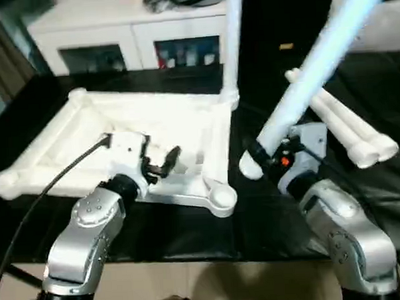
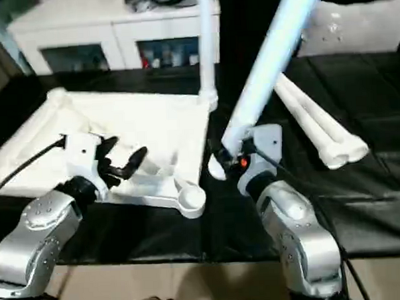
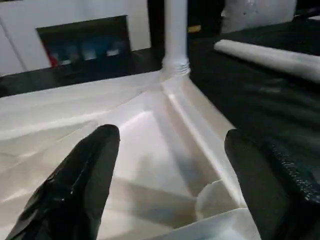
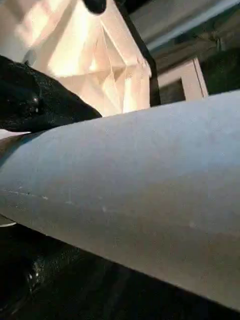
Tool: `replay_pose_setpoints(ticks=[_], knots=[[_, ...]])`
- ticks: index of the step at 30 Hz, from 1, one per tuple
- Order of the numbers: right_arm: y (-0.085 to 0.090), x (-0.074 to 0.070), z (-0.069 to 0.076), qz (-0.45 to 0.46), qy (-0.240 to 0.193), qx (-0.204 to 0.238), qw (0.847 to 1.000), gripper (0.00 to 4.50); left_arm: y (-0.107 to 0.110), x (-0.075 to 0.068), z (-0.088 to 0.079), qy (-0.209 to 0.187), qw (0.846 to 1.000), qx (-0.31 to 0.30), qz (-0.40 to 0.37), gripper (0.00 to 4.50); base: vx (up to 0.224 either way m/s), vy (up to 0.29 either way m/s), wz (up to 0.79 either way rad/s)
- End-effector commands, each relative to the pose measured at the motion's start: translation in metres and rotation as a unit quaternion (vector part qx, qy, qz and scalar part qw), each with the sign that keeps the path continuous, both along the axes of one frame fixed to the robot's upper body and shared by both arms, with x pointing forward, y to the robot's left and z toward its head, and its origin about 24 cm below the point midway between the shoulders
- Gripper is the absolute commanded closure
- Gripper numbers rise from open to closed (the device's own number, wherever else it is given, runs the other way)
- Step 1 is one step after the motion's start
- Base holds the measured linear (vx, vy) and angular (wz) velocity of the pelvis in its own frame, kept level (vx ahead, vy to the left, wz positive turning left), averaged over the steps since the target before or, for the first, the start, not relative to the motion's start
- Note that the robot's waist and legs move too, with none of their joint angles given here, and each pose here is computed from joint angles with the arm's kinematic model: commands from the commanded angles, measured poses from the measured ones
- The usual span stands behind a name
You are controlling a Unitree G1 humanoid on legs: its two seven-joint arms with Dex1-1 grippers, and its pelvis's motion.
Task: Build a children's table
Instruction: Pick table leg
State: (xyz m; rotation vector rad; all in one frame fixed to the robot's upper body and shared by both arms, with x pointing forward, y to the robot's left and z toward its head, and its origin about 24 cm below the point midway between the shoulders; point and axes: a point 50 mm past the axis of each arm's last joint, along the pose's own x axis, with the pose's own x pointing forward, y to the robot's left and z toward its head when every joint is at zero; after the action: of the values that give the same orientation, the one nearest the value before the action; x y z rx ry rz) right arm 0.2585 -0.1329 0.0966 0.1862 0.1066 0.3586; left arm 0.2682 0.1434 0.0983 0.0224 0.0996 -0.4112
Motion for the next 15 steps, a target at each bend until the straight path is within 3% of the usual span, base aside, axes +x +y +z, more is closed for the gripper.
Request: replay_pose_setpoints(ticks=[1,6,8,10,15], knots=[[-0.003,-0.002,0.007,-0.018,-0.011,0.007,1.000,2.59,0.007,-0.001,-0.001,0.003,0.999,0.003,0.032,0.73,0.000,0.000,0.00],[0.005,-0.004,0.005,0.006,-0.002,0.011,1.000,2.59,0.016,-0.006,-0.005,0.009,0.999,0.016,0.046,0.73,0.000,0.000,0.00],[0.013,-0.004,0.008,0.049,-0.021,0.001,0.999,2.59,0.019,-0.010,-0.007,0.019,0.999,0.034,0.004,0.73,0.000,0.000,0.00],[0.019,-0.004,0.010,0.077,-0.028,0.009,0.997,2.59,0.025,-0.010,-0.011,0.060,0.995,0.060,-0.053,0.73,0.000,0.000,0.00],[0.020,-0.003,0.005,0.097,-0.020,0.004,0.995,2.59,0.031,-0.004,-0.017,0.072,0.980,0.119,-0.142,0.73,0.000,0.000,0.00]])
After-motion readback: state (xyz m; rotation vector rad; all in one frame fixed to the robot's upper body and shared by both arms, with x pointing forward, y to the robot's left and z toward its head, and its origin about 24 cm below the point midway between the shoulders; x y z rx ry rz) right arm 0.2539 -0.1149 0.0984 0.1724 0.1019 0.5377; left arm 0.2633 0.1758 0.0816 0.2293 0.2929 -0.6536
